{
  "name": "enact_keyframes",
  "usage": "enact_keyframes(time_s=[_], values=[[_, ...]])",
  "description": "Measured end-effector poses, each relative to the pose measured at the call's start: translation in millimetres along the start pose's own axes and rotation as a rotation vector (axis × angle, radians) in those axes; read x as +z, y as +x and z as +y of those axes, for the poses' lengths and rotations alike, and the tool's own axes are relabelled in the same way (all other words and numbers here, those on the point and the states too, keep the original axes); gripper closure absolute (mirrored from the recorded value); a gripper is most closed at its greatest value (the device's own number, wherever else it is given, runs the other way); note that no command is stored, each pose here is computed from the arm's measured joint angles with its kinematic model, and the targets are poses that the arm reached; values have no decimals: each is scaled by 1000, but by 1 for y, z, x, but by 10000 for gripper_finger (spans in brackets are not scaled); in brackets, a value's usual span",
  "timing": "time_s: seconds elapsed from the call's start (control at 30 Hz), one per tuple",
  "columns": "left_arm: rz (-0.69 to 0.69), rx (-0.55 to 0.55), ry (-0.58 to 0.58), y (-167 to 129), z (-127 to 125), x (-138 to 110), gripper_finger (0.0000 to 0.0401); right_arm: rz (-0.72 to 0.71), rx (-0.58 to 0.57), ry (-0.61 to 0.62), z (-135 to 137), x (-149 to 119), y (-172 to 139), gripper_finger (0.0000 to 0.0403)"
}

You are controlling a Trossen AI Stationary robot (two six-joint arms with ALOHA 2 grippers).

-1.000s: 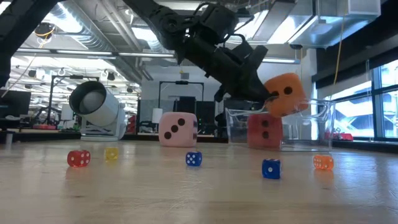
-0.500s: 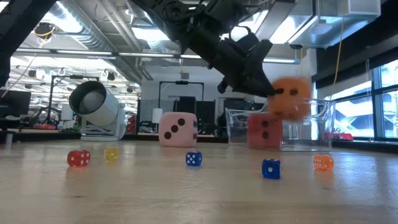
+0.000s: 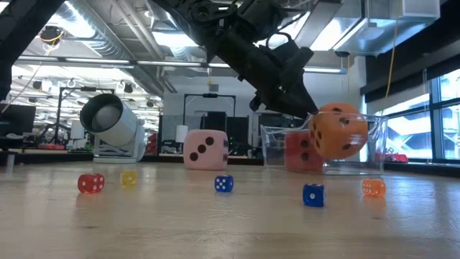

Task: Pick & Place Dice
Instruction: Put the large pink die in the bin

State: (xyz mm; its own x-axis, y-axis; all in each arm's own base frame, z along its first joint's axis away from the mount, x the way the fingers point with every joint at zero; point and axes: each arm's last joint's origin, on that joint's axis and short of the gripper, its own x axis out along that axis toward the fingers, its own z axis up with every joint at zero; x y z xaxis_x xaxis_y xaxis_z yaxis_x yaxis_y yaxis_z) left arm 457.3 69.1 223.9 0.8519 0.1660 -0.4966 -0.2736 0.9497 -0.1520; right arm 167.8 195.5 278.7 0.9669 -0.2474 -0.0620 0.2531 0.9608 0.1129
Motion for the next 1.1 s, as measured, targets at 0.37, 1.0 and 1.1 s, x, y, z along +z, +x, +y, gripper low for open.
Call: enact_keyframes(time_s=[0.37, 1.0, 1.1], values=[[40, -56, 32, -19, -3, 9, 272, 0, 0, -1, 0, 0, 0, 390], [147, 118, 267, -170, -69, 32, 272, 16, 76, -76, -4, 3, 18, 386], [182, 216, 292, -184, -83, 21, 272, 11, 72, -68, -6, 4, 20, 370]])
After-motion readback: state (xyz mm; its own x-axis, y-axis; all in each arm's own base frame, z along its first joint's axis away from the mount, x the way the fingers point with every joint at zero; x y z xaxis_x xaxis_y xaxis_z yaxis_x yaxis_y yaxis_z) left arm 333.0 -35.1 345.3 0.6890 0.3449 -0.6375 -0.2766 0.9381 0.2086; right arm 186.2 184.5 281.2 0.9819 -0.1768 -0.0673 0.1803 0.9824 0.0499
